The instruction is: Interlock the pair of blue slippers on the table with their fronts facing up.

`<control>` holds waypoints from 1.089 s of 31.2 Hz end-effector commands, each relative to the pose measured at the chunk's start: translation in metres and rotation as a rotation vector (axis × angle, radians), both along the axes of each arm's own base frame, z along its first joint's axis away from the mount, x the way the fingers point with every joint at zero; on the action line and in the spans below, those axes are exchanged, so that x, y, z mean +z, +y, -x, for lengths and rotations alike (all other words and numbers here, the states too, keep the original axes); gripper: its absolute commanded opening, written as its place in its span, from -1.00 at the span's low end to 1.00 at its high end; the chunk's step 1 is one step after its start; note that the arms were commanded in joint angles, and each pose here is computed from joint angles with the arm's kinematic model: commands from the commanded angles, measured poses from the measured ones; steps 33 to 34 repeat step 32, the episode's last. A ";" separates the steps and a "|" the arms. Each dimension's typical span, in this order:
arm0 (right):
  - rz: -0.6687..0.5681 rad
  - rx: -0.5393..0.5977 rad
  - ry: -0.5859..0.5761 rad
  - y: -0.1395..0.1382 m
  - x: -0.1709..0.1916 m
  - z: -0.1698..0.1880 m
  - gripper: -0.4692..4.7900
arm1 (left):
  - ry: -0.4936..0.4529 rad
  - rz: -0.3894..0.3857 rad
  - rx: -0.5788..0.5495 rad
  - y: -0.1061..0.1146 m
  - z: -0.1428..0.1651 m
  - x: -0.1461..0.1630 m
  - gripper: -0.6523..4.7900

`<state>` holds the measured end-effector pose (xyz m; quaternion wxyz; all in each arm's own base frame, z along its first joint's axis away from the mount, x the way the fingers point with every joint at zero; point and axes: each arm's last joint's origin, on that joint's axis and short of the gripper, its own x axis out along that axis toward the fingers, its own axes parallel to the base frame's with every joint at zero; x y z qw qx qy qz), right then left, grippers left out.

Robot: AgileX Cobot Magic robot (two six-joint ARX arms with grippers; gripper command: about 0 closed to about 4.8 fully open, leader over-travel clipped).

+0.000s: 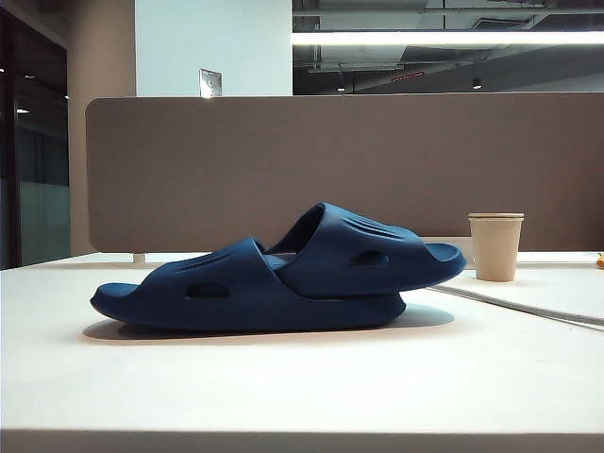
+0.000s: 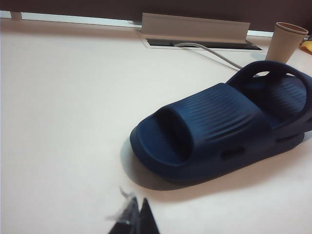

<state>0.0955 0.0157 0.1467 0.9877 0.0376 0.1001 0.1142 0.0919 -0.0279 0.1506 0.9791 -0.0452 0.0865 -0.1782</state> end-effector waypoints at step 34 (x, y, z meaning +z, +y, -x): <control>-0.005 -0.101 -0.034 -0.010 0.003 -0.001 -0.65 | 0.011 -0.001 0.204 0.019 -0.004 -0.001 -0.78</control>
